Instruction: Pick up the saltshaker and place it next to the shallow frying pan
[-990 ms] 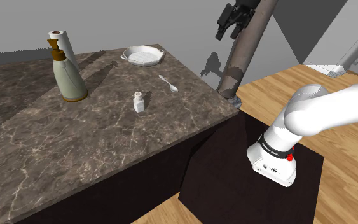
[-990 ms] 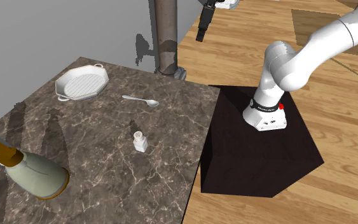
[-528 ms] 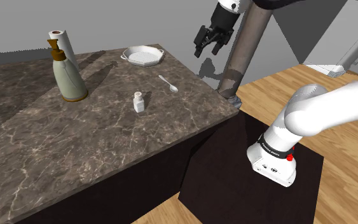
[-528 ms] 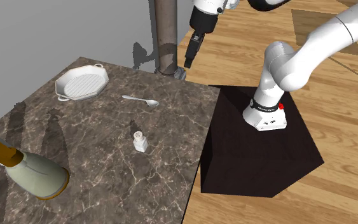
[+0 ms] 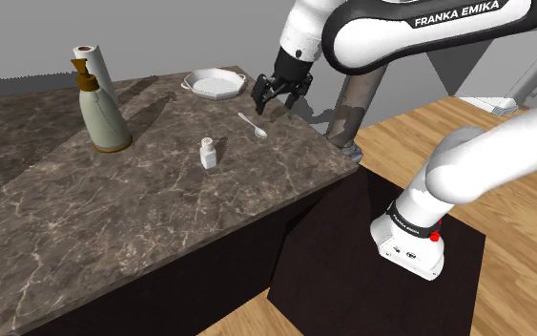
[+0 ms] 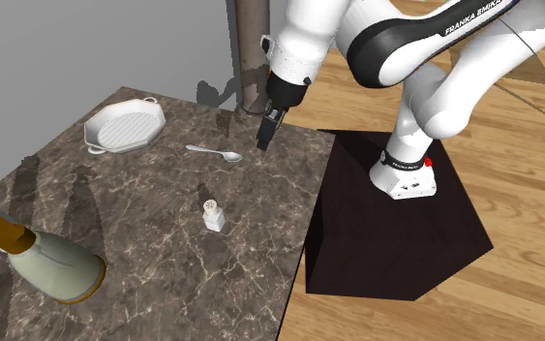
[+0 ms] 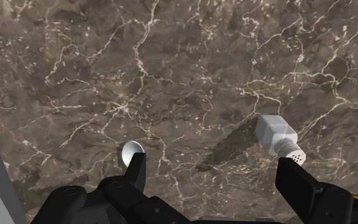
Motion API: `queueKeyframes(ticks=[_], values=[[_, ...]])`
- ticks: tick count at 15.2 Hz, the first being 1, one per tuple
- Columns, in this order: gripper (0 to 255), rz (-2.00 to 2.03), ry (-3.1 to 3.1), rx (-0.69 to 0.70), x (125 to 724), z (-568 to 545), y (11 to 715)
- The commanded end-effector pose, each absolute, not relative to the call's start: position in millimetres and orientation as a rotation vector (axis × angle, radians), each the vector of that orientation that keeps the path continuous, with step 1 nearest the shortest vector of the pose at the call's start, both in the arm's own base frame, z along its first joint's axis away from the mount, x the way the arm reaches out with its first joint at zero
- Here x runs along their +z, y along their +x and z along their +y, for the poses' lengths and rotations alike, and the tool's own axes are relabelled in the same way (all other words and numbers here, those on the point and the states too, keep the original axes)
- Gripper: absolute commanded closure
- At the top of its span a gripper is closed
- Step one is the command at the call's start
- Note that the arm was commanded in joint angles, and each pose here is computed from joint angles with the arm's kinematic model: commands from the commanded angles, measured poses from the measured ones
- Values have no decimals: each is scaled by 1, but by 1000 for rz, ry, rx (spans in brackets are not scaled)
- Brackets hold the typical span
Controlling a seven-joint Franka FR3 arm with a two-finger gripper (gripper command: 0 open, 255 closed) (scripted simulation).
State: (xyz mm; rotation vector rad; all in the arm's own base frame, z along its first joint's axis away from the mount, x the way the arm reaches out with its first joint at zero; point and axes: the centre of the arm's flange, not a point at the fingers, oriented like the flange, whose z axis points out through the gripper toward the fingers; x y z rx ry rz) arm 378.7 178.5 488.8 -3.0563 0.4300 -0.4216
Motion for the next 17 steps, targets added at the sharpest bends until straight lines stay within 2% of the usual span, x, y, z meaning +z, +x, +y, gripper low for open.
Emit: queueKeyframes(ticks=[1, 17], values=[[0, 456, -3057, -439, 473, 196, 390], [0, 634, -3076, -549, 340, 321, 480]])
